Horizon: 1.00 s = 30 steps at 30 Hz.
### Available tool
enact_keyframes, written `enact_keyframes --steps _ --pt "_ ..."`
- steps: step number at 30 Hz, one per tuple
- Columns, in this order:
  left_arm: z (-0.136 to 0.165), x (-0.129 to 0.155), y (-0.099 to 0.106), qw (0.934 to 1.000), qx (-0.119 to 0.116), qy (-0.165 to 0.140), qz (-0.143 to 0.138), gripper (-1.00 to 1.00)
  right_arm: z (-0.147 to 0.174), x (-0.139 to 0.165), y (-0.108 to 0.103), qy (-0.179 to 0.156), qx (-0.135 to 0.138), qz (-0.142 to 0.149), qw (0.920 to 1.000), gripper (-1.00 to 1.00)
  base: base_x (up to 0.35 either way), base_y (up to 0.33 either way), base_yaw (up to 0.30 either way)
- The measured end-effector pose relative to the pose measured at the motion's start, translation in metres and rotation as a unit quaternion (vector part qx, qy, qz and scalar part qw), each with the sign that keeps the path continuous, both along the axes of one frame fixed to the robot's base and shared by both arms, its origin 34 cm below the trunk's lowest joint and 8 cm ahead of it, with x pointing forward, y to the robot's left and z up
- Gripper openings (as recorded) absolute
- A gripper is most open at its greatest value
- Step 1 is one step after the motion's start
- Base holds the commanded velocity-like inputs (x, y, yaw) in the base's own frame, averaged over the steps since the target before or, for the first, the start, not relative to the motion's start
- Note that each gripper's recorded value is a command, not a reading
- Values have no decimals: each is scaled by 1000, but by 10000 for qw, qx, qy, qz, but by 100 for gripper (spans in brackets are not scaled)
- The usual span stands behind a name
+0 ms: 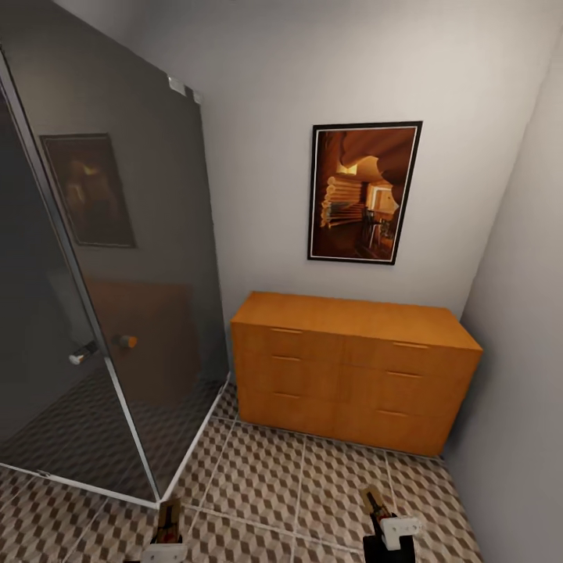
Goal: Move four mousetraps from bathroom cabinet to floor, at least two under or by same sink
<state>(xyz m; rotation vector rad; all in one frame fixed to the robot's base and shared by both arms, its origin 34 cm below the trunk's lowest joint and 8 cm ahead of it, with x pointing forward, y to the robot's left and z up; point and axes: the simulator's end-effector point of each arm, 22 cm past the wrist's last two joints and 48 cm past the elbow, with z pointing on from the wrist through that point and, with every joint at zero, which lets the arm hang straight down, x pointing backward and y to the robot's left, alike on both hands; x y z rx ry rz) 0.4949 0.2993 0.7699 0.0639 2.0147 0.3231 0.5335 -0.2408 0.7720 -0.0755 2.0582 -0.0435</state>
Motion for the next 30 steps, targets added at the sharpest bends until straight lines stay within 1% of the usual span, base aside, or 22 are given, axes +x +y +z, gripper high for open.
enact_keyframes --steps 20,30 --pt "0 0 -1 10000 -6 0 -3 -100 0 0 1 -3 4 3 10000 -100 0 0 258" --pt "0 0 -5 10000 -35 1 -11 -100 0 0 2 1 9 6 10000 -100 0 0 259"
